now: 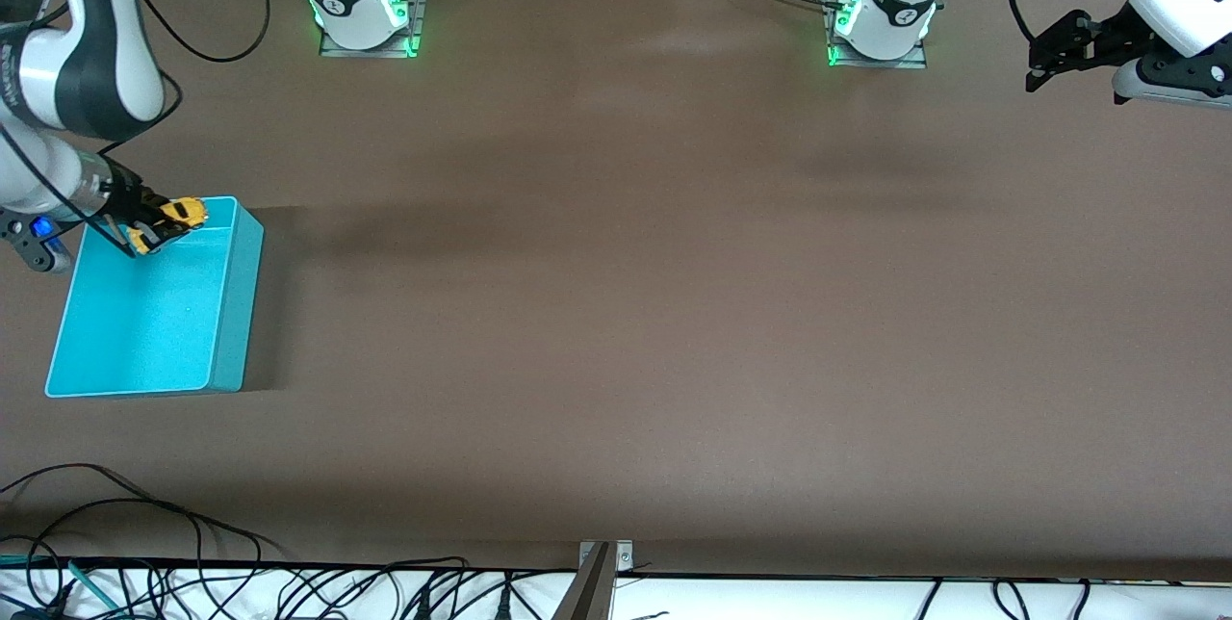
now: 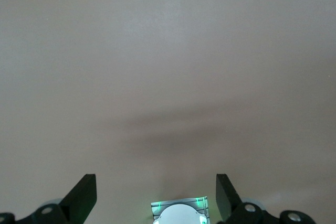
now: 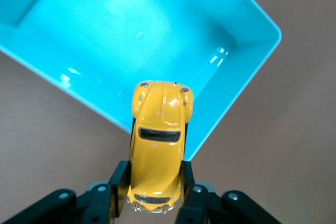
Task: Wind up and store yellow beetle car
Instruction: 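Lift the car over the rim and lower it into the teal bin, then open the right gripper and raise it away from the bin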
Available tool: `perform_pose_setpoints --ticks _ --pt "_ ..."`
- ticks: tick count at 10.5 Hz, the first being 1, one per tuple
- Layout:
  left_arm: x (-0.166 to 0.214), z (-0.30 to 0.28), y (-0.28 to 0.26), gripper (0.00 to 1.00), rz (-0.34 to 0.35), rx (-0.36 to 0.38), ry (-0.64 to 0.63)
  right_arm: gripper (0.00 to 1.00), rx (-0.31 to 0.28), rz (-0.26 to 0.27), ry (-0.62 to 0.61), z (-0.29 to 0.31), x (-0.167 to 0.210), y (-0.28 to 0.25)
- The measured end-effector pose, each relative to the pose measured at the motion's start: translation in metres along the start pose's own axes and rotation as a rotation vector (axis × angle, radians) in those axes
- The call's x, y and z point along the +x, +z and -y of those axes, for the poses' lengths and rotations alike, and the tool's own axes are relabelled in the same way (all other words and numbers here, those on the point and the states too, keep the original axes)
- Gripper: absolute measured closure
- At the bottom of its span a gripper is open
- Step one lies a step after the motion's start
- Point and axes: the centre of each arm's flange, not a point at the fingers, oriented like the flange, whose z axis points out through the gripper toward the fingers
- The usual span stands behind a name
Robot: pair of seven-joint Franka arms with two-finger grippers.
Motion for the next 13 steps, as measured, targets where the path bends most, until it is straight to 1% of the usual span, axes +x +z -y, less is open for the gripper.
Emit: perform_pose_setpoints --ticks 3,5,7,8,9,10,12,13 --pt "0.000 -0.001 0.000 0.00 0.000 0.000 0.001 0.56 0.007 0.001 -0.066 -0.019 0.048 0.067" --pt "0.000 -0.001 0.000 0.00 0.000 0.000 0.002 0.56 0.010 0.003 -0.069 -0.028 0.071 0.118" --pt "0.000 -0.001 0.000 0.00 0.001 0.000 0.002 0.56 0.009 0.005 -0.066 -0.027 0.081 0.157" --pt "0.000 -0.001 0.000 0.00 0.001 0.000 0.002 0.56 0.007 0.008 -0.065 -0.027 0.082 0.168" --pt "0.000 -0.001 0.000 0.00 0.001 0.000 0.002 0.47 0.006 0.009 -0.065 -0.027 0.083 0.170" --pt "0.000 -0.001 0.000 0.00 0.001 0.000 0.002 0.35 0.011 0.002 -0.067 -0.024 0.084 0.166" --pt "0.000 -0.002 0.000 0.00 0.001 0.001 0.004 0.06 0.018 -0.010 -0.076 -0.018 0.086 0.142" --pt "0.000 -0.002 0.000 0.00 0.001 0.001 0.004 0.00 0.009 0.001 -0.076 -0.020 0.088 0.117"
